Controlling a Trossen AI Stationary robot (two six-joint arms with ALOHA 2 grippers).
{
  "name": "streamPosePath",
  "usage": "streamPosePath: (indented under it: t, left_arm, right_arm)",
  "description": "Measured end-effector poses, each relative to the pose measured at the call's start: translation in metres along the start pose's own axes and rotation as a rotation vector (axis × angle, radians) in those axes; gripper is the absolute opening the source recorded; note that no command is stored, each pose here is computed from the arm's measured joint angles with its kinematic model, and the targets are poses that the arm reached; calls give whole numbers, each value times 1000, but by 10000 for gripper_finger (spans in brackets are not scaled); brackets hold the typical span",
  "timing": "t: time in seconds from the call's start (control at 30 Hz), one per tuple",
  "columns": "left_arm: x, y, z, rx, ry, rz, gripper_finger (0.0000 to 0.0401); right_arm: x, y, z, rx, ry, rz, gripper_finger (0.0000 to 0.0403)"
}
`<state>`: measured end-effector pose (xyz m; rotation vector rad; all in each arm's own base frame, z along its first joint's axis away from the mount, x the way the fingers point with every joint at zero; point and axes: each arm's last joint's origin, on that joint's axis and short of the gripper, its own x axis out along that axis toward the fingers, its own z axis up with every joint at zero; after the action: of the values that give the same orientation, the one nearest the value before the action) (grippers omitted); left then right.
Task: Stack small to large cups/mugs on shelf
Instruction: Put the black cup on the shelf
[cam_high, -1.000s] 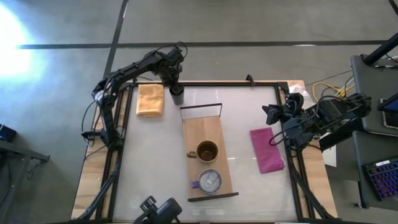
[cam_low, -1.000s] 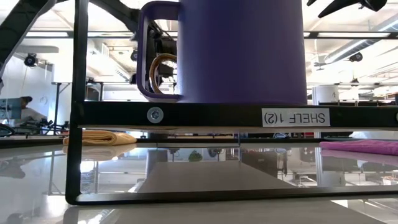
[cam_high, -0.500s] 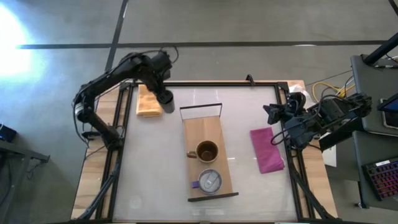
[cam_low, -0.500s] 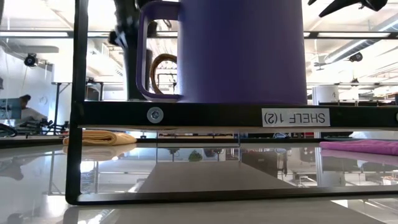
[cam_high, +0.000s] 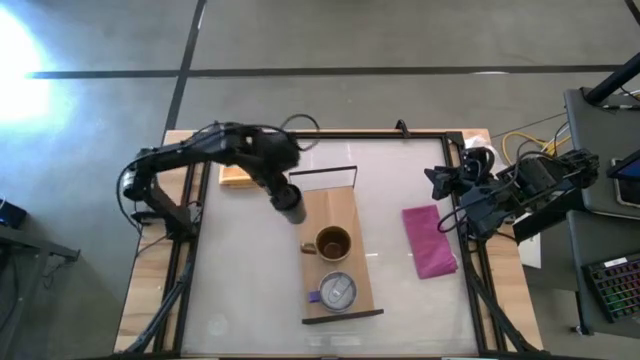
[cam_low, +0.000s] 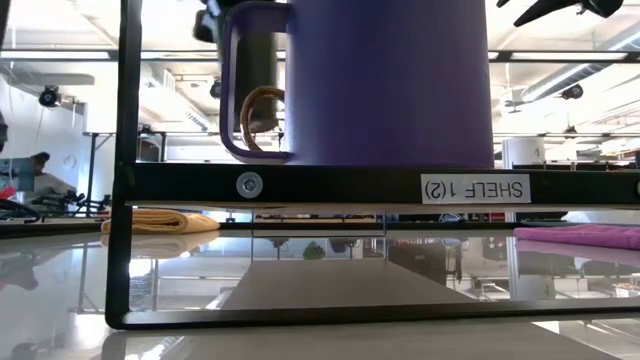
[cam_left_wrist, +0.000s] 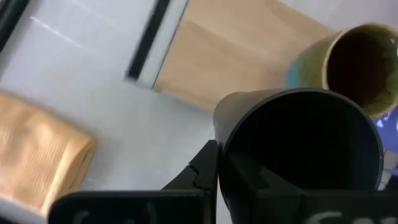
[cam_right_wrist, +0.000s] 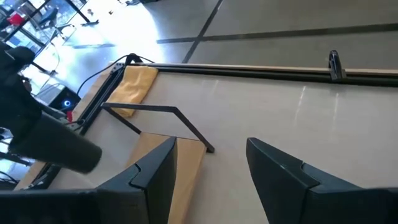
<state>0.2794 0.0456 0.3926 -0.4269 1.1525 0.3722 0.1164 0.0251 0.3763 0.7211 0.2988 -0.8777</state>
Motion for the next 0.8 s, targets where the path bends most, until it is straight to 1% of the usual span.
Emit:
streamPosePath:
  t: [0.1, 0.17, 0.3, 0.37, 0.5, 0.57, 0.67, 0.73, 0.8]
  left_arm:
    - [10, -13, 14, 37, -18, 35, 0]
    - [17, -18, 25, 56, -28, 65, 0]
    - [32, -24, 53, 107, -46, 90, 0]
    - [41, -26, 66, 129, -47, 83, 0]
    - [59, -25, 86, 165, -20, 33, 0]
    - [71, -21, 93, 170, 14, 15, 0]
    - [87, -11, 97, 152, 75, 37, 0]
    - [92, -4, 96, 155, 108, 49, 0]
    - [94, -1, 97, 158, 109, 50, 0]
  right_arm:
    - [0, 0, 0, -6, 0, 0, 187]
    - [0, 0, 0, -6, 0, 0, 187]
    - [0, 1, -1, -4, 9, 1, 187]
    - [0, 1, -1, -2, 16, 3, 187]
    - [0, 1, -1, 2, 27, 4, 187]
    - [1, 1, -1, 2, 27, 3, 187]
    - [1, 2, -2, 1, 29, 3, 187]
    - [1, 3, -3, 4, 37, 4, 187]
    - [1, 3, -3, 3, 49, 5, 187]
